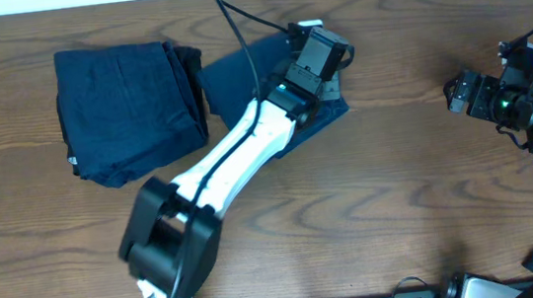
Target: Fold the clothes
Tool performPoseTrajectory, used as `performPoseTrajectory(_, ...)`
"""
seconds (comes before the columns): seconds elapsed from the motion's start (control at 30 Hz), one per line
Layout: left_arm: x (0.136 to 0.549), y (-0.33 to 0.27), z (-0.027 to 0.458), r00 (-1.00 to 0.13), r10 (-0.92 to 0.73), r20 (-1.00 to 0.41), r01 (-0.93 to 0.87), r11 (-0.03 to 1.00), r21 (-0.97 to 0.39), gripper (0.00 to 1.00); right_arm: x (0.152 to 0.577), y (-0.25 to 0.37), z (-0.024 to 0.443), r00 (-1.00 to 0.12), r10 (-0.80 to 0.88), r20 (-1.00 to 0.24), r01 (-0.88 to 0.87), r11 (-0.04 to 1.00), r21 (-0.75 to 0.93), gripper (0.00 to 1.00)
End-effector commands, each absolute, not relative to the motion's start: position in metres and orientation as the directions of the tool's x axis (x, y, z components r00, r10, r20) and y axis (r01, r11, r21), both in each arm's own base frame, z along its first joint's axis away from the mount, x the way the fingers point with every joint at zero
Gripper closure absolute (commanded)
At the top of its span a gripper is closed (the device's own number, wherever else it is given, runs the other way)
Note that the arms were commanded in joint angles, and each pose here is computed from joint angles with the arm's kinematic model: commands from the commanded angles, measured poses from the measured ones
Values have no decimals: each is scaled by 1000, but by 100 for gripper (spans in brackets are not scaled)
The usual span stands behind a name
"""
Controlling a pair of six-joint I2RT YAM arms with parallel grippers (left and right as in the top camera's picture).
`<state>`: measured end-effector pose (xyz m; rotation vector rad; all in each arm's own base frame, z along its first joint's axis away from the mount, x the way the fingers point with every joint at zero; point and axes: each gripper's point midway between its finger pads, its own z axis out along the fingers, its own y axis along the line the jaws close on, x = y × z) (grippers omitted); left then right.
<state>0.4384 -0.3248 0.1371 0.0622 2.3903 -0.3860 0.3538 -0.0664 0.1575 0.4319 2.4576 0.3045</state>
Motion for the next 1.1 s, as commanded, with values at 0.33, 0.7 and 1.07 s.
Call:
performPoseTrajectory(0.33, 421, -365, 34, -886, -4, -464, 200, 899, -389, 86, 353, -69, 160, -751, 371, -546, 235, 923, 304, 1)
performPoseTrajectory(0.7, 434, -354, 114, -812, 11, -584, 299, 866, -400, 90, 353, -69, 160, -751, 371, -546, 235, 923, 304, 1)
performPoseTrajectory(1.07, 434, -319, 60, -866, 23, -499, 189, 940, -284, 90, 353, -69, 160, -751, 371, -546, 235, 923, 304, 1)
